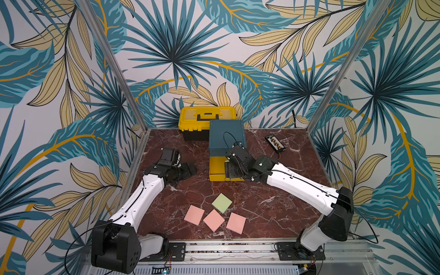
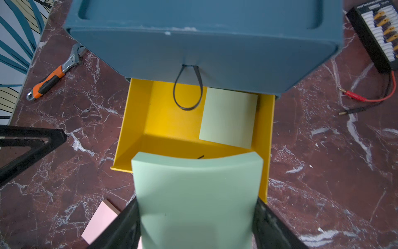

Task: Please put the sticky notes in the drawer by color
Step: Place the sticky notes in the drawer.

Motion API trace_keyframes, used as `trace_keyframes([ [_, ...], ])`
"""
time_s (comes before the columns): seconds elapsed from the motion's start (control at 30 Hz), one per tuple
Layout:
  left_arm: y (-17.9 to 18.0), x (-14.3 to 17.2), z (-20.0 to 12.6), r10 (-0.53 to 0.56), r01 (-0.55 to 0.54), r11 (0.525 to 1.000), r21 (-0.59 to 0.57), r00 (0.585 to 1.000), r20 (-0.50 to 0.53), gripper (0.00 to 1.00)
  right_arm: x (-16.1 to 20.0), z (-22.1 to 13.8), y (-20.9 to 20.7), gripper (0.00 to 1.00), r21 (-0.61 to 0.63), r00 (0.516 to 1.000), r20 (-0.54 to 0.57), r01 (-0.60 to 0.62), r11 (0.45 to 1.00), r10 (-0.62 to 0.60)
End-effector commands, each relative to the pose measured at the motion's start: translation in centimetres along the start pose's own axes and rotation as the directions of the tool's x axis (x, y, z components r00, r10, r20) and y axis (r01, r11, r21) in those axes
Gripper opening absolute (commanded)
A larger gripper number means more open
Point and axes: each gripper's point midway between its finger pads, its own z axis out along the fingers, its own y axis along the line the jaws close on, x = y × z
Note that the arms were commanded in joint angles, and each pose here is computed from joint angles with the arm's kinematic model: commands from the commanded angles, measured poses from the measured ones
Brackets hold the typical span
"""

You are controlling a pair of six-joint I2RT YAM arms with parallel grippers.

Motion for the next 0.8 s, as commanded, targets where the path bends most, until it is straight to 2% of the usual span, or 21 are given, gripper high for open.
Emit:
trace_keyframes([
  [0.0,-0.2,-0.7,-0.8,0.007,-0.007,1.0,0.005,0.999,0.031,0.99,-1.1,0.8,1.4,0.77,-0.038,0.999,0.035,0.006,0.999,-0.005],
  [0.33,-0.3,-0.8,-0.8,0.002,-0.002,1.0,0.007,0.999,0.036,0.99,-1.4,4.1,3.2,0.77,-0.051,0.998,0.055,0.003,0.999,0.0],
  [0.77,0.1,-0.7,-0.9,0.0,0.001,1.0,-0.004,0.999,0.038,0.99,-2.3,5.1,3.4,0.77,-0.027,0.995,0.101,0.004,1.0,-0.001],
])
